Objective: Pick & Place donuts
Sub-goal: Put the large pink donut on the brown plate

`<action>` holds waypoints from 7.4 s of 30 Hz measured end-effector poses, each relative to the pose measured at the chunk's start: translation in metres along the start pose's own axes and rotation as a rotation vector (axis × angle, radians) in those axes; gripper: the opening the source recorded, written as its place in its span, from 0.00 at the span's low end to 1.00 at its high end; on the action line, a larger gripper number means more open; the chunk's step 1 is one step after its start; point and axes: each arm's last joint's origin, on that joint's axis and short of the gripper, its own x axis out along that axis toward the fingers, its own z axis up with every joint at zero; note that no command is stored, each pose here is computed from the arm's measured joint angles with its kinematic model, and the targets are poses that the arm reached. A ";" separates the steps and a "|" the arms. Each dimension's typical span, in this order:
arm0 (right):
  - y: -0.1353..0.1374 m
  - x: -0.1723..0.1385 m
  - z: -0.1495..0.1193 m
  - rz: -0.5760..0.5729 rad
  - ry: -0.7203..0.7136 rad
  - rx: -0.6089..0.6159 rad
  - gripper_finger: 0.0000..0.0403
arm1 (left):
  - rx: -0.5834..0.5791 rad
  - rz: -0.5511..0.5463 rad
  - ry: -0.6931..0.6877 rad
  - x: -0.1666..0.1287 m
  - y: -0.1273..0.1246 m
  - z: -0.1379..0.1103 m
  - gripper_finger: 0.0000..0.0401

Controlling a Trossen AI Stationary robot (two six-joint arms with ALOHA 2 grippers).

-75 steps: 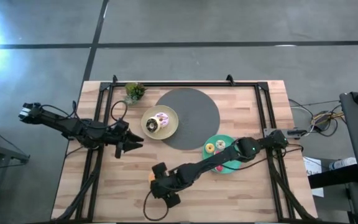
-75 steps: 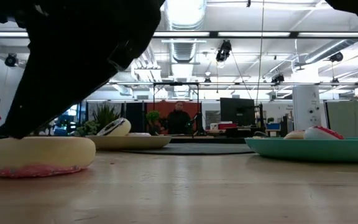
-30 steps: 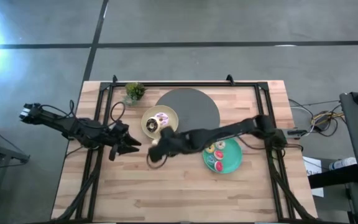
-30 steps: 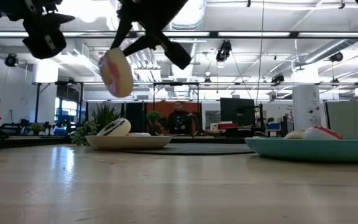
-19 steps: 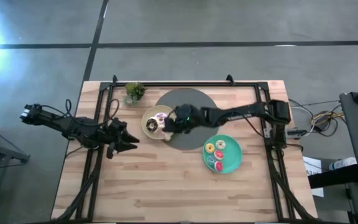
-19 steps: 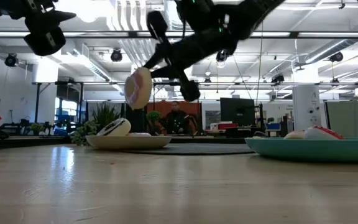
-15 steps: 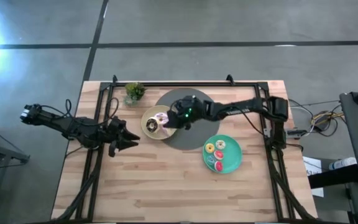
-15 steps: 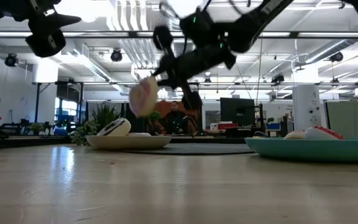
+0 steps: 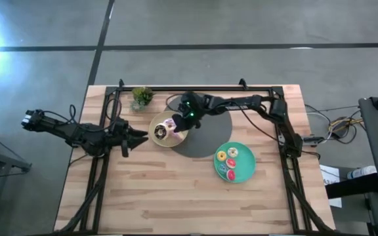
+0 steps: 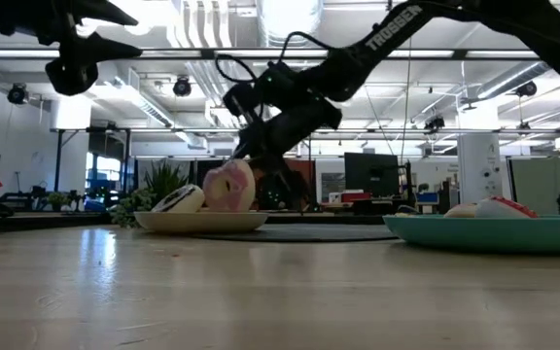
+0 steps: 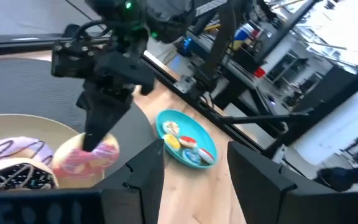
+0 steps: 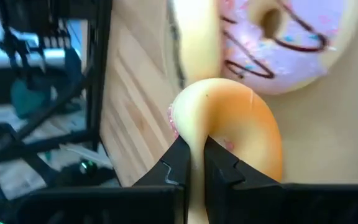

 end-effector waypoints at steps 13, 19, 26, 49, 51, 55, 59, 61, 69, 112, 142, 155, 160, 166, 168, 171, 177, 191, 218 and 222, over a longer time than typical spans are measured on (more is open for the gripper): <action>0.018 -0.009 0.028 -0.210 -0.007 -0.222 0.23 | 0.018 0.025 -0.002 0.002 0.001 -0.002 0.37; 0.036 -0.036 0.037 -0.400 -0.063 -0.370 0.28 | 0.036 0.025 -0.002 0.002 0.001 -0.002 0.37; 0.043 -0.046 0.044 -0.402 -0.076 -0.383 0.26 | 0.037 0.025 -0.002 0.002 0.001 -0.002 0.37; 0.032 -0.019 0.028 -0.586 0.058 -1.036 0.47 | 0.030 0.034 -0.008 0.002 0.001 -0.002 0.37; 0.024 -0.012 0.031 -0.588 0.071 -1.047 0.47 | 0.031 0.046 -0.017 0.002 0.002 -0.002 0.37; 0.018 0.004 0.032 -0.591 0.100 -1.074 0.48 | 0.029 0.071 -0.037 0.002 0.002 -0.001 0.37; 0.018 0.011 0.035 -0.591 0.095 -1.056 0.48 | 0.019 0.079 -0.042 0.003 0.003 -0.001 0.37; 0.020 0.008 0.037 -0.597 0.096 -1.024 0.48 | 0.014 0.080 -0.043 0.003 0.003 -0.001 0.37; 0.063 -0.021 0.040 -0.574 0.066 -1.051 0.48 | 0.017 0.088 -0.046 0.003 0.003 -0.001 0.37; 0.020 0.038 0.010 -0.495 0.126 -0.850 0.30 | 0.030 0.110 -0.025 0.003 0.005 -0.004 0.37; 0.082 0.051 -0.027 -1.419 -0.354 -1.384 0.03 | -0.096 0.133 0.020 0.001 0.009 -0.008 0.37; 0.147 0.003 -0.125 -1.228 -0.821 -1.371 0.03 | -0.417 0.181 -0.041 -0.005 0.018 -0.003 0.37; 0.157 0.004 -0.158 -1.191 -0.919 -1.538 0.03 | -0.575 0.105 -0.073 0.002 0.020 0.006 0.37; 0.157 0.008 -0.166 -1.306 -0.967 -1.701 0.03 | -0.826 -0.149 -0.074 0.020 0.032 0.006 0.37; 0.156 0.008 -0.166 -1.336 -0.960 -1.705 0.03 | -0.893 -0.182 -0.068 0.024 0.038 0.001 0.37; 0.160 0.006 -0.166 -1.302 -1.009 -1.698 0.03 | -0.995 -0.256 -0.084 0.027 0.045 -0.008 0.37; 0.172 0.001 -0.173 -1.293 -1.082 -1.794 0.03 | -1.123 -0.377 -0.179 0.028 0.051 -0.011 0.37; 0.189 -0.010 -0.181 -1.200 -1.217 -1.661 0.03 | -1.104 -0.434 -0.218 0.040 0.034 0.015 0.37; 0.220 -0.030 -0.197 -0.904 -1.526 -1.826 0.03 | -1.065 -0.694 -0.121 0.056 0.010 0.058 0.37; 0.220 -0.032 -0.196 -0.891 -1.544 -1.841 0.03 | -1.049 -0.717 -0.090 0.064 0.005 0.063 0.37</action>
